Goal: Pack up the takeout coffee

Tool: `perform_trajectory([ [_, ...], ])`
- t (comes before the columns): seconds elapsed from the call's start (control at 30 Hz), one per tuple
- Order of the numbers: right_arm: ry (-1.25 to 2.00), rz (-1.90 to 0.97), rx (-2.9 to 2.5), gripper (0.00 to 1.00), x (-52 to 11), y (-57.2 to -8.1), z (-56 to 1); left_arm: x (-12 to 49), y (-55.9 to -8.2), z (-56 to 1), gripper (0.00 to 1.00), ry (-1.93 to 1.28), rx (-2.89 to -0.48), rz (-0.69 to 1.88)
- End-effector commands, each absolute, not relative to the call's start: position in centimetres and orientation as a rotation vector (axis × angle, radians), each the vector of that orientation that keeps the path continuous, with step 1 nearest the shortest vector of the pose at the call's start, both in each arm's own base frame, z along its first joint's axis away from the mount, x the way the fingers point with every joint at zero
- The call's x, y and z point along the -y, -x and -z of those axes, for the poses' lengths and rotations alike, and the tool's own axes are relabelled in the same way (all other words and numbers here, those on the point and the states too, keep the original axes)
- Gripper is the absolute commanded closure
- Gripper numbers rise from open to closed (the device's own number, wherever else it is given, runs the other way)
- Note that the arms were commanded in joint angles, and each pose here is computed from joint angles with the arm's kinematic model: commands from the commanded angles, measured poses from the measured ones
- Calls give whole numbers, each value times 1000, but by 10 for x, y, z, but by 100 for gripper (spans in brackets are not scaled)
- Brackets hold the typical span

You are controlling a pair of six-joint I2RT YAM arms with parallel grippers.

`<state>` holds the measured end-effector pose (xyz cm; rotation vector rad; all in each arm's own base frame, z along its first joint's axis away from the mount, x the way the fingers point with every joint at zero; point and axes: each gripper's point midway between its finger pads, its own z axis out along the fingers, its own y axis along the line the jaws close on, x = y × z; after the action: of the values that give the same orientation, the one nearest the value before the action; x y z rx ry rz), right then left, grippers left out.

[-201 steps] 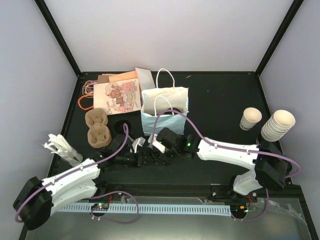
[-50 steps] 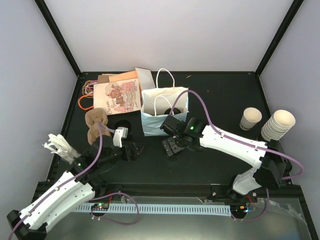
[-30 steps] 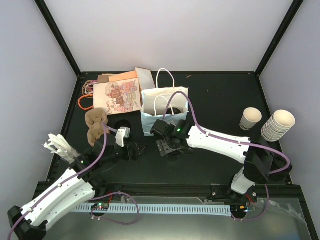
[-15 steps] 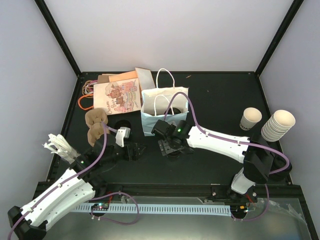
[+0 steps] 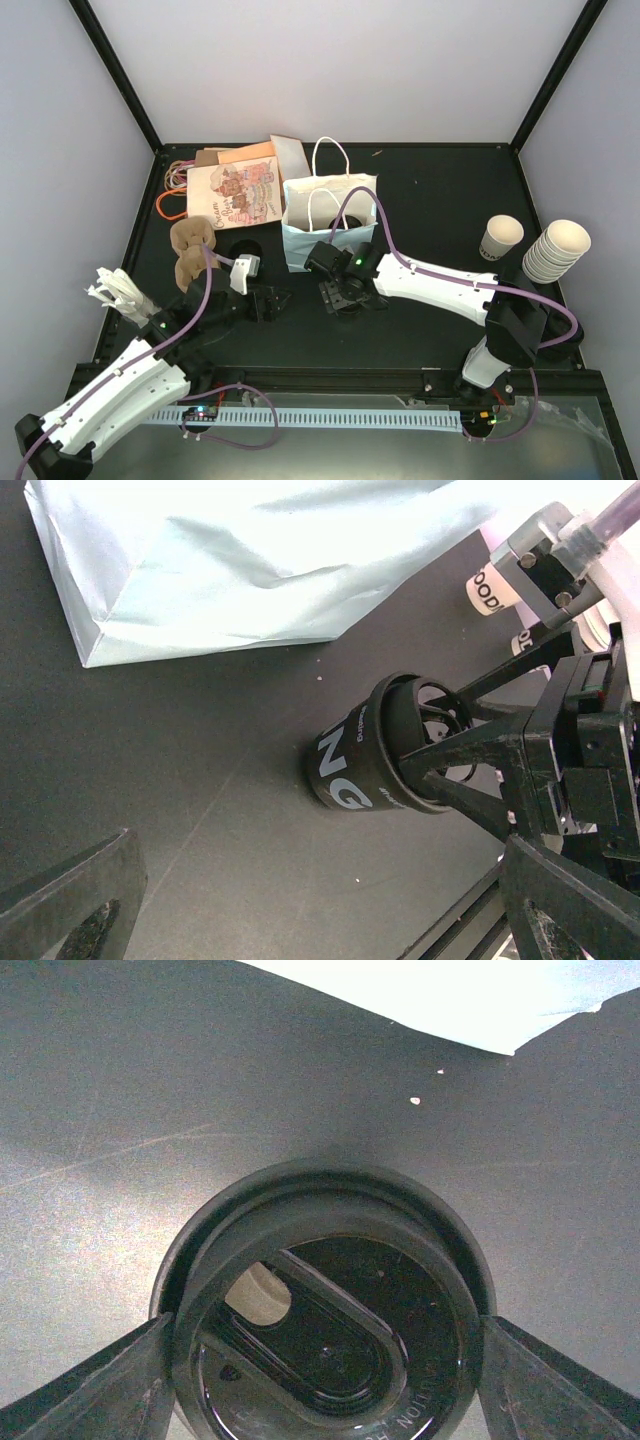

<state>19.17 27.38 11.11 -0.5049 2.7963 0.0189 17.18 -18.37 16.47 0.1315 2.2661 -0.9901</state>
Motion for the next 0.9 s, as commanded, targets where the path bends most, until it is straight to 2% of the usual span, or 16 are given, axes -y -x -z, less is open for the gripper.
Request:
perform_trajectory([
  [0.0, 481, -22, -2803, 20, -274, -193, -108, 184, -173, -180, 1, -142, -2229, 1005],
  [0.33, 480, -59, -2750, 20, -273, -197, -131, 182, -172, -183, 1, -142, -2219, 998],
  [0.63, 457, -97, -2669, 20, -263, -200, -173, 170, -176, -206, 1, -154, -2191, 906],
  [0.87, 477, -255, -2574, 21, -263, -196, -219, 159, -182, -231, 1, -148, -2136, 829],
])
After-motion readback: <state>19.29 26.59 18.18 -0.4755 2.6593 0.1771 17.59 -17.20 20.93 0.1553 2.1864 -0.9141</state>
